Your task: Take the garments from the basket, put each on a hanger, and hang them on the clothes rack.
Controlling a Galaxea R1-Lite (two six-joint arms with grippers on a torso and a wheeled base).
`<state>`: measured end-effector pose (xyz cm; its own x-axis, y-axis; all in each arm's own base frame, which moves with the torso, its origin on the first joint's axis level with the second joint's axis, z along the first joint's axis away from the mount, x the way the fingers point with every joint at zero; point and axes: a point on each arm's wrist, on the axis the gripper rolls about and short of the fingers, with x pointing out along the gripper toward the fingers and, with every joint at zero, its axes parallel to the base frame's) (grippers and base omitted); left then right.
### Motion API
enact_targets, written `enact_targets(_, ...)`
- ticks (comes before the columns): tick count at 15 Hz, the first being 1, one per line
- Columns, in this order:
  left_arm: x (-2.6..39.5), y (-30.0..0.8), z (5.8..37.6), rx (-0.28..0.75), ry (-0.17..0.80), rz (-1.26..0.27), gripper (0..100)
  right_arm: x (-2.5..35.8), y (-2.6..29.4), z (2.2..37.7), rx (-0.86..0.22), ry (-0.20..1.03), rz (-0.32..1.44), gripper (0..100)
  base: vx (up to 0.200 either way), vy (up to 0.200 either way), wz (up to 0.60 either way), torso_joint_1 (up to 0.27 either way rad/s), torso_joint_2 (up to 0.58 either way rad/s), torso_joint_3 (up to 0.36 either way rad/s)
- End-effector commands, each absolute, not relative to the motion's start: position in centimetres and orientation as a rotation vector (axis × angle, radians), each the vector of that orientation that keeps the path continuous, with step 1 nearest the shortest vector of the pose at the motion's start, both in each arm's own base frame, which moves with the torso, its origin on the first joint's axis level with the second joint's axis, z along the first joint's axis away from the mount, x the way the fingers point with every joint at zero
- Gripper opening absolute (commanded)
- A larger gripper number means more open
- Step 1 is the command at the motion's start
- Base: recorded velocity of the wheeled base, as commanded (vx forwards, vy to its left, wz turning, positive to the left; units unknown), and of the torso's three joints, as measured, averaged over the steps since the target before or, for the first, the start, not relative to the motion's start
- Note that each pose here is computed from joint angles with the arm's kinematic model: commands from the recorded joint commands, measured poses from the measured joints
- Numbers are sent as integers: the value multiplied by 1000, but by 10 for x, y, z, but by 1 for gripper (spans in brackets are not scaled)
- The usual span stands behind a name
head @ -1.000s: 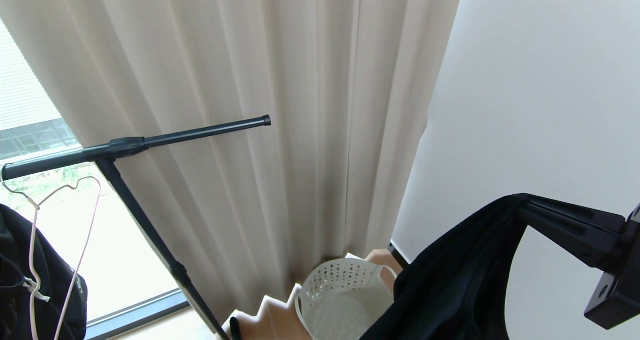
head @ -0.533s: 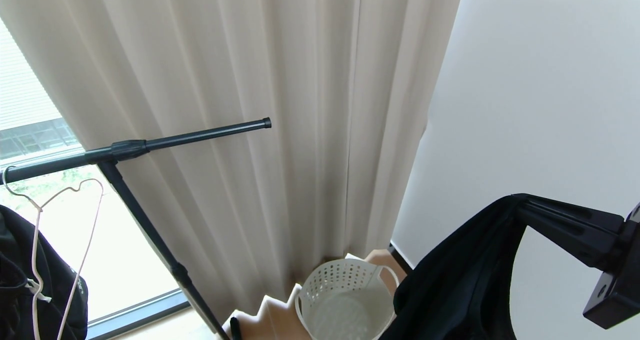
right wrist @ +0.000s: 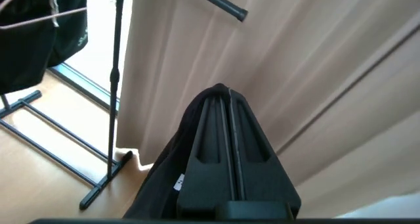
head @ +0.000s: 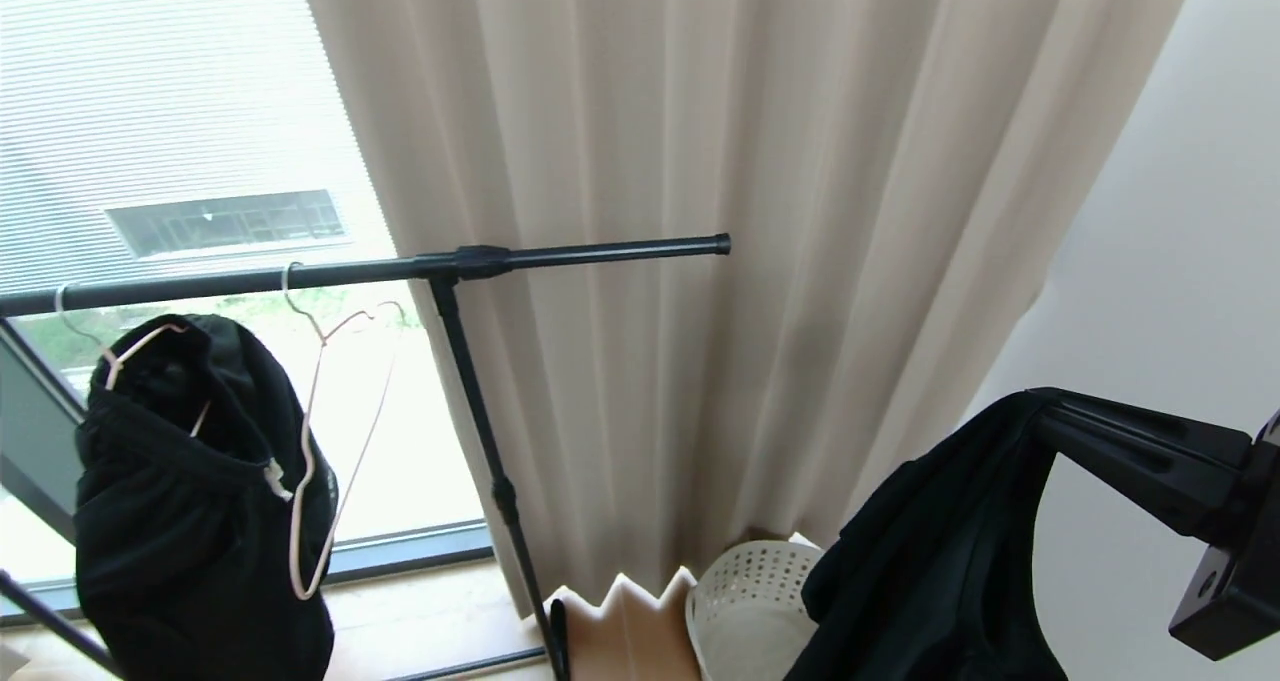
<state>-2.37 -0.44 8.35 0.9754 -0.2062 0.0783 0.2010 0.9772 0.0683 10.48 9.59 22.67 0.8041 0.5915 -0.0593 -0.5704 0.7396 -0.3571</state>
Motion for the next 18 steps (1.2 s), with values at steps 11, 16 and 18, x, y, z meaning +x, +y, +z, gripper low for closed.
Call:
enact_targets(11, -24, -4, 84, 61, -85, -206, 100, 105, 96, 227, -371, -61, 638, 0, -127, 55, 55, 2, 1, 3)
enact_targets(16, -24, -4, 84, 61, -85, -208, 100, 105, 96, 226, -372, -58, 639, 0, 0, 200, 0, 7, 0, 7)
enact_targets(18, -24, -4, 84, 60, -85, -208, 100, 105, 96, 225, -375, -55, 639, 0, 0, 200, 0, 2, 2, 2)
